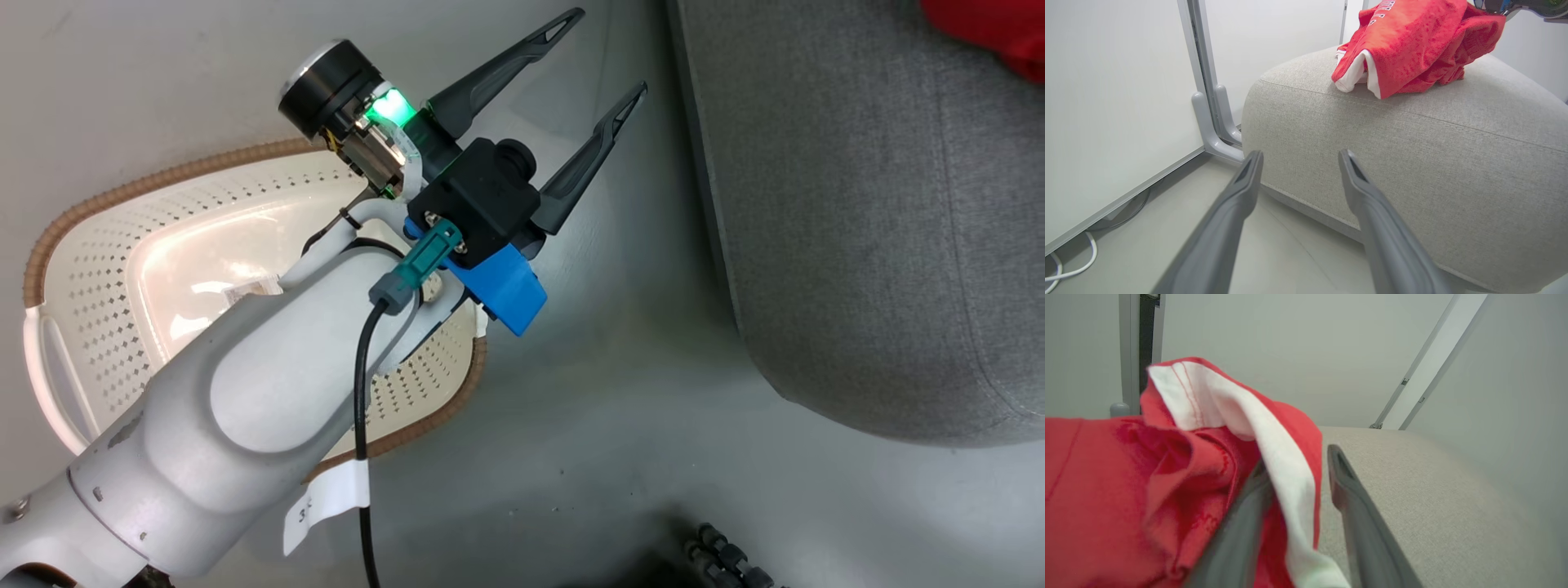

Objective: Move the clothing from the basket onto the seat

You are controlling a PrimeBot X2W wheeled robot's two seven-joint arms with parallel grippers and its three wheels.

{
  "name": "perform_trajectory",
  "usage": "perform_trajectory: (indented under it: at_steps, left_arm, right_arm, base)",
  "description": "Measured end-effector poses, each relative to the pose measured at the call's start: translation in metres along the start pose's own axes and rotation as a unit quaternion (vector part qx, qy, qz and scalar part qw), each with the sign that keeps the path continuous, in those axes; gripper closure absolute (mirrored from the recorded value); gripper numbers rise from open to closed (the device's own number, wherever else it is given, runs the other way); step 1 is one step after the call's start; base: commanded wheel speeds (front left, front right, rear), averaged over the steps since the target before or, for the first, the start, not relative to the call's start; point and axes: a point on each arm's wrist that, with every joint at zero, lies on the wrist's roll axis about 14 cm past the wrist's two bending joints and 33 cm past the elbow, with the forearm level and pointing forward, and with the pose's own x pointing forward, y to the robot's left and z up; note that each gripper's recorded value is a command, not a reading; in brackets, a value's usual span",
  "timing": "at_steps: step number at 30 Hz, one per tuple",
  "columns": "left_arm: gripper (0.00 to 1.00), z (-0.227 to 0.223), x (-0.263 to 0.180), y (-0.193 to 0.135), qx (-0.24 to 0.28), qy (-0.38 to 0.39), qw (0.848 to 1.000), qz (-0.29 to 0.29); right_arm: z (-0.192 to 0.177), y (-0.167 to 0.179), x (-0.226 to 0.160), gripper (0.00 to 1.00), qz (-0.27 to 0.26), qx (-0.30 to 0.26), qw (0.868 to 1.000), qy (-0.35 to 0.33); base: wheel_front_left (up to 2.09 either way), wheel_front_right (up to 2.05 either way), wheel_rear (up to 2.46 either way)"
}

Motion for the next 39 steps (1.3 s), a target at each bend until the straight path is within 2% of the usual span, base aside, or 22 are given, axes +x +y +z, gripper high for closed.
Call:
perform_trajectory:
  at_steps: [7, 12, 17, 21, 32, 39]
  left_arm:
    - [0.00, 0.024, -0.005, -0.007, 0.008, -0.018, 1.000, 0.009]
    - [0.00, 0.056, -0.016, -0.010, 0.012, -0.038, 0.998, 0.040]
    - [0.00, 0.085, -0.035, -0.002, 0.021, -0.052, 0.994, 0.090]
    - [0.00, 0.120, -0.059, 0.014, 0.021, -0.085, 0.985, 0.149]
    - [0.00, 0.152, -0.157, 0.048, 0.055, -0.094, 0.950, 0.293]
    - [0.00, 0.159, -0.212, 0.050, 0.055, -0.099, 0.924, 0.364]
  right_arm:
    - [0.035, -0.023, -0.023, 0.00, -0.009, 0.000, 0.999, -0.043]
    - [0.082, -0.026, -0.050, 0.00, 0.005, 0.019, 0.994, -0.104]
    - [0.109, -0.005, -0.076, 0.00, 0.046, 0.048, 0.988, -0.138]
    - [0.122, 0.022, -0.094, 0.00, 0.087, 0.078, 0.982, -0.151]
    - [0.148, 0.108, -0.142, 0.00, 0.205, 0.156, 0.952, -0.163]
    - [0.160, 0.145, -0.175, 0.00, 0.262, 0.185, 0.933, -0.162]
  base:
    - [0.00, 0.00, 0.00]
    - [0.00, 0.00, 0.00]
    - [0.00, 0.00, 0.00]
    - [0.00, 0.00, 0.00]
    - [0.00, 0.00, 0.00]
    - [0.00, 0.00, 0.00]
